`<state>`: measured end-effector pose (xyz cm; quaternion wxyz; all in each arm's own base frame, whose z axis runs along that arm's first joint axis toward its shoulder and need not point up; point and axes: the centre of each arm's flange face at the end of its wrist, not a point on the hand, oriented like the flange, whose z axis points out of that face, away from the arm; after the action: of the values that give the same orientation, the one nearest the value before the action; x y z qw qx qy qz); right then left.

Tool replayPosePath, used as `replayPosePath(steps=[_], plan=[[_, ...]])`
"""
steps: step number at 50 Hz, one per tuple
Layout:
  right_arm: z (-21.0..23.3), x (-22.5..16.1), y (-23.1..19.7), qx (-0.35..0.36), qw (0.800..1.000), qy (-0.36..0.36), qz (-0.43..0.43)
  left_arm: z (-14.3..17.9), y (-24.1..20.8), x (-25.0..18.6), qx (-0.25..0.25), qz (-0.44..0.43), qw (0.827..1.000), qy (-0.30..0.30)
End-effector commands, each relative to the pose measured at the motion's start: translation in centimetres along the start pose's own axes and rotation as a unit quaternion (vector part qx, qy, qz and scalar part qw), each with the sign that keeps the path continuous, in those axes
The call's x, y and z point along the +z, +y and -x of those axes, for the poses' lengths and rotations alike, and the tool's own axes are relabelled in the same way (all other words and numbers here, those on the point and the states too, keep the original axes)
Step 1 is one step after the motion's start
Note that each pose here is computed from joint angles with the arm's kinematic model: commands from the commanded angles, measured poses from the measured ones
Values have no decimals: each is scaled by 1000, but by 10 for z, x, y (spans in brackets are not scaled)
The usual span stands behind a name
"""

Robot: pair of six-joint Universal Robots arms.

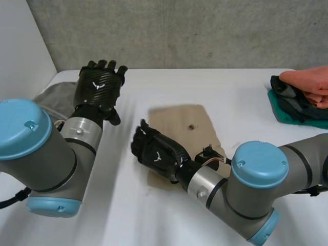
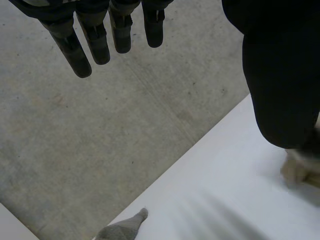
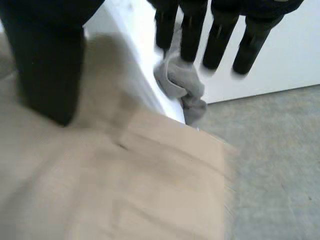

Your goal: Fold the laundry.

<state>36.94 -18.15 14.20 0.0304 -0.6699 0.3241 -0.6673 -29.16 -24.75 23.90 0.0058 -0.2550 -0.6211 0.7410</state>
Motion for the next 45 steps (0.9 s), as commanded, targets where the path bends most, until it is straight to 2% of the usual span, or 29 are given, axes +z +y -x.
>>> replayPosePath(steps=[1, 2, 5, 6, 9, 10, 14, 17, 21, 24, 28, 33, 35, 40, 45], plan=[[-48, -12, 2, 88, 992, 78, 45, 1, -11, 10, -5, -24, 1000, -6], [-72, -20, 6, 145, 981, 115, 52, 1, -14, 12, -7, -29, 1000, -7], [-99, -31, 16, 248, 955, 155, 51, -2, -22, 23, -24, -45, 999, -8], [-109, -35, 27, 315, 932, 173, 53, -4, -23, 26, -30, -46, 998, -6], [-120, -41, 39, 402, 895, 187, 57, -23, -29, 34, -63, -59, 996, 18], [-128, -45, 47, 440, 874, 194, 67, -40, -31, 34, -73, -60, 995, 43], [-136, -55, 73, 488, 842, 191, 127, -78, -23, 30, -81, -27, 990, 109], [-124, -50, 87, 506, 831, 162, 166, -91, -18, 30, -86, -3, 988, 131], [-113, -42, 103, 508, 826, 135, 205, -109, 0, 30, -103, 46, 982, 152], [-102, -38, 112, 510, 824, 115, 220, -122, 21, 24, -94, 94, 977, 169], [-79, -31, 126, 514, 819, 81, 242, -129, 55, 17, -68, 165, 970, 162], [-65, -27, 138, 486, 830, 66, 264, -131, 80, 10, -5, 213, 965, 150], [-59, -27, 143, 476, 833, 59, 275, -130, 82, 10, 5, 216, 965, 151], [-63, -31, 146, 422, 848, 66, 312, -126, 71, 12, 8, 203, 967, 151], [-94, -40, 137, 385, 858, 129, 313, -103, 11, 16, -15, 135, 982, 131]])
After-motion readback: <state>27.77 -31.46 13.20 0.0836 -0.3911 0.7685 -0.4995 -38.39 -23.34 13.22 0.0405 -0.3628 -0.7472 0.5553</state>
